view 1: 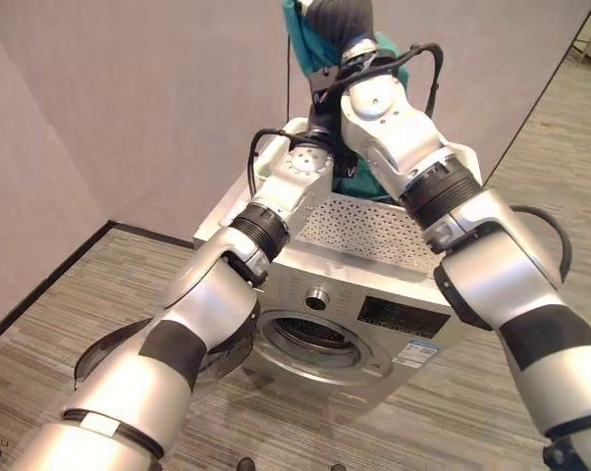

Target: Grab the laundry basket,head to the washer,open it,put in the laundry and shut it.

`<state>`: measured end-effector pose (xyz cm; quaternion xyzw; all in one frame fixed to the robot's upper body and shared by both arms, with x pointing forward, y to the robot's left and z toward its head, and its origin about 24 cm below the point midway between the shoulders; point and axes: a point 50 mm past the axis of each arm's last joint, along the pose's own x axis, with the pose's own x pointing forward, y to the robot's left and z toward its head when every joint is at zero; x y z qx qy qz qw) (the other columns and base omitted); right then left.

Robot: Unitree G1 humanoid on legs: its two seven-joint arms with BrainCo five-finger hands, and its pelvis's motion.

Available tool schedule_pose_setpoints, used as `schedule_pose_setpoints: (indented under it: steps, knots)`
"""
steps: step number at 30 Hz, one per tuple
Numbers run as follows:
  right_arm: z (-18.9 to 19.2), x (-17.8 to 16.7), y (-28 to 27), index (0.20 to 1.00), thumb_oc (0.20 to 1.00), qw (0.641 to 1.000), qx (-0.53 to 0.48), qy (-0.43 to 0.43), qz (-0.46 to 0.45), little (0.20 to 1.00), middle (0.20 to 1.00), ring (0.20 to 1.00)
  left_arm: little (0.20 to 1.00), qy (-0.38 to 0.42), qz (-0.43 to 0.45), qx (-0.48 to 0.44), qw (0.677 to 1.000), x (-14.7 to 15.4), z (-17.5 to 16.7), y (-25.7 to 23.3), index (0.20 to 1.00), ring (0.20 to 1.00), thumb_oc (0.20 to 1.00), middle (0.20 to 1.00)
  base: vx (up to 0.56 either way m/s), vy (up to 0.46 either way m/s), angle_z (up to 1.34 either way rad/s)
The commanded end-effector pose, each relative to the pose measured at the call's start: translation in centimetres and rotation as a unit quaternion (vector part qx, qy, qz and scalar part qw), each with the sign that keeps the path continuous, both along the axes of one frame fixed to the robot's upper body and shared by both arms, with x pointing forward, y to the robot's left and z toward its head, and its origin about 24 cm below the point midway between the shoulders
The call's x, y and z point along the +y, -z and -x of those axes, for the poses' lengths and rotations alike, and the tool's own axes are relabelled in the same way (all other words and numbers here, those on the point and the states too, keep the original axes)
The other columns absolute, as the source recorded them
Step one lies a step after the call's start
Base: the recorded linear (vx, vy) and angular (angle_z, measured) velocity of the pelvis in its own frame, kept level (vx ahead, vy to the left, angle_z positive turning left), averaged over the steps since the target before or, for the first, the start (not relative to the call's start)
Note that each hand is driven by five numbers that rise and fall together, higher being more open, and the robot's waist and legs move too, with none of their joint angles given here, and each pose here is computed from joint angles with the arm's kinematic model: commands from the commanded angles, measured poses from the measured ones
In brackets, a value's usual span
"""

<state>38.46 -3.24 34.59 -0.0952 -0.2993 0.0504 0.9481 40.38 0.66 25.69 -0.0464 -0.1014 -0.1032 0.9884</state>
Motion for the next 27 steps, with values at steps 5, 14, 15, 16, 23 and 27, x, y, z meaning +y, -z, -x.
schedule_pose_setpoints:
  steps: [5, 14, 15, 16, 23, 27]
  knots:
    - [2.4, 1.0, -4.7, 1.0, 1.0, 0.993, -0.104, -0.048, -0.031, 1.0, 1.0, 1.0, 0.2, -0.036, 0.02, -0.092, 0.995, 1.8, 0.0, -4.6, 0.2, 0.2, 0.2, 0.2, 0.0, -0.006, -0.03]
    - [3.6, -2.5, -4.4, 1.0, 1.0, 0.982, -0.152, -0.071, -0.081, 1.0, 1.0, 1.0, 0.2, -0.063, 0.043, -0.157, 0.985, 4.7, 0.5, -7.4, 0.2, 0.2, 0.2, 0.2, 0.0, 0.008, -0.04]
    - [4.2, -3.5, -3.9, 1.0, 1.0, 0.979, -0.17, -0.069, -0.092, 1.0, 1.0, 1.0, 0.2, -0.07, 0.056, -0.185, 0.979, 5.7, 1.0, -8.5, 0.2, 0.2, 0.2, 0.2, -0.02, 0.026, -0.05]
    - [4.4, -4.1, -3.7, 1.0, 1.0, 0.977, -0.18, -0.062, -0.09, 1.0, 1.0, 1.0, 0.2, -0.072, 0.064, -0.199, 0.975, 6.1, 1.3, -9.0, 0.2, 0.2, 0.2, 0.2, -0.01, 0.036, -0.04]
    - [4.5, -10.1, -0.3, 1.0, 1.0, 0.972, -0.214, 0.082, -0.055, 1.0, 1.0, 1.0, 0.2, -0.069, 0.119, -0.285, 0.949, 7.3, 3.8, -11.5, 0.2, 0.2, 0.2, 0.2, 0.0, 0.005, 0.01]
    - [3.9, -13.4, 2.9, 1.0, 1.0, 0.968, -0.187, 0.167, 0.003, 1.0, 1.0, 1.0, 0.2, -0.077, 0.119, -0.35, 0.926, 8.5, 5.5, -14.3, 0.2, 0.2, 0.2, 0.2, 0.0, 0.022, 0.0]
